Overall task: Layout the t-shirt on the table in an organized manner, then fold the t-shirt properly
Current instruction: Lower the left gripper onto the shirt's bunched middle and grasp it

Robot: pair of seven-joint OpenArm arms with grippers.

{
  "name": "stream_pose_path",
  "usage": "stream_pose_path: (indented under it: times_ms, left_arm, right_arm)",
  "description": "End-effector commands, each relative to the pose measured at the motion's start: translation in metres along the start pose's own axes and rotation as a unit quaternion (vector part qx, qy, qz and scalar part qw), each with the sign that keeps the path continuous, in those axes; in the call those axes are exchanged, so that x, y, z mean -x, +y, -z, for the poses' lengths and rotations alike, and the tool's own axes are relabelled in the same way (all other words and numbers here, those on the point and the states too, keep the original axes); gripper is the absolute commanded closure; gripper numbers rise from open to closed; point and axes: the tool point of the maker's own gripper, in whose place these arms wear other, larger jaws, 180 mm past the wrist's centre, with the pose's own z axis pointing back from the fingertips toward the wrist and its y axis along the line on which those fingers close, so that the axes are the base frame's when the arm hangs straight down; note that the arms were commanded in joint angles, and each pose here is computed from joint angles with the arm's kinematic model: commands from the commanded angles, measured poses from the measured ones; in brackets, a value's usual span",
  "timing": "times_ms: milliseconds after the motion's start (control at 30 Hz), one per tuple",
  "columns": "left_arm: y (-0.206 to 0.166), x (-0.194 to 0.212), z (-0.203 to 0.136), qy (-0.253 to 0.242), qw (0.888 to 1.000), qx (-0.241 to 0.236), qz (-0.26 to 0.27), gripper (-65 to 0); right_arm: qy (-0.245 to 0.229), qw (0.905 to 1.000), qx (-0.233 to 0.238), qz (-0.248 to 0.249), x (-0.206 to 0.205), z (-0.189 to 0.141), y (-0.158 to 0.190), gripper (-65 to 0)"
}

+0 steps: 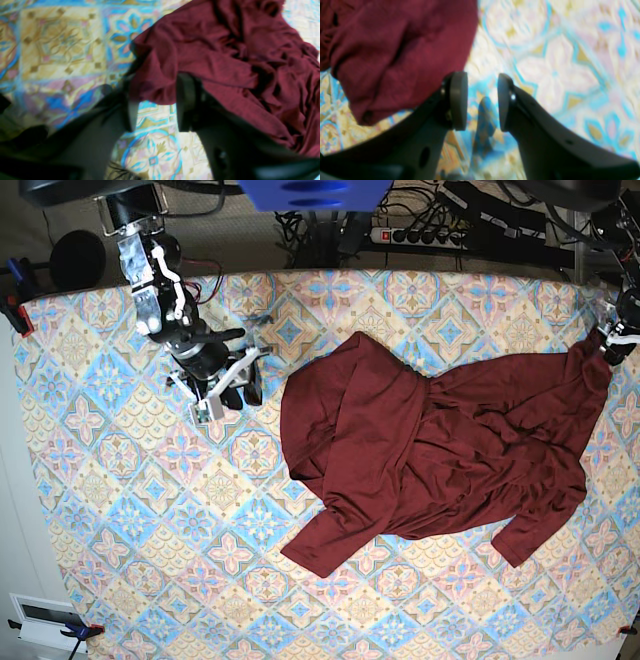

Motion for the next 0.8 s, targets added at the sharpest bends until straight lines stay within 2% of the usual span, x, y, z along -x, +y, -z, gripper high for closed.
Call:
stream_pose_path:
  times_ms: [0,133,233,333,433,633,767]
  left_arm:
    - [-0.024,-0.022,-0.012,-0.029,0.998,0.039,0.032,-26.6]
    - [-0.101,-0.015,-0.035,-0.028,0.982,0.153,0.111,-26.7]
    - [-0.141,0.002,-0.038,-0.007,0.969,0.202,0.141,-26.7]
    - [-0.181,0.01,-0.026,0.002,0.956,0.249,0.154,-26.9]
    - [-0.223,0.023,-0.003,0.007,0.947,0.277,0.165,-27.1]
    - [-0.294,0.065,0.048,0.047,0.932,0.293,0.208,-27.1]
    - [-0.323,0.083,0.082,0.075,0.932,0.282,0.213,-27.1]
  right_arm:
    - [-0.016,0.9999,-0.001,-0.002,-0.01,0.0,-0.001,-19.3]
    - [-0.019,0.9998,-0.003,0.005,-0.012,0.003,0.003,-19.2]
    - [-0.019,0.9998,-0.005,0.005,-0.013,0.004,0.004,-19.1]
    - [-0.017,0.9998,-0.005,0.006,-0.011,0.004,0.004,-19.1]
    - [-0.016,0.9998,-0.006,0.006,-0.009,0.003,0.005,-19.1]
    - [-0.017,0.9998,-0.008,0.006,-0.009,0.001,0.007,-19.1]
    - [-0.007,0.9998,-0.01,0.013,0.005,-0.006,0.011,-19.1]
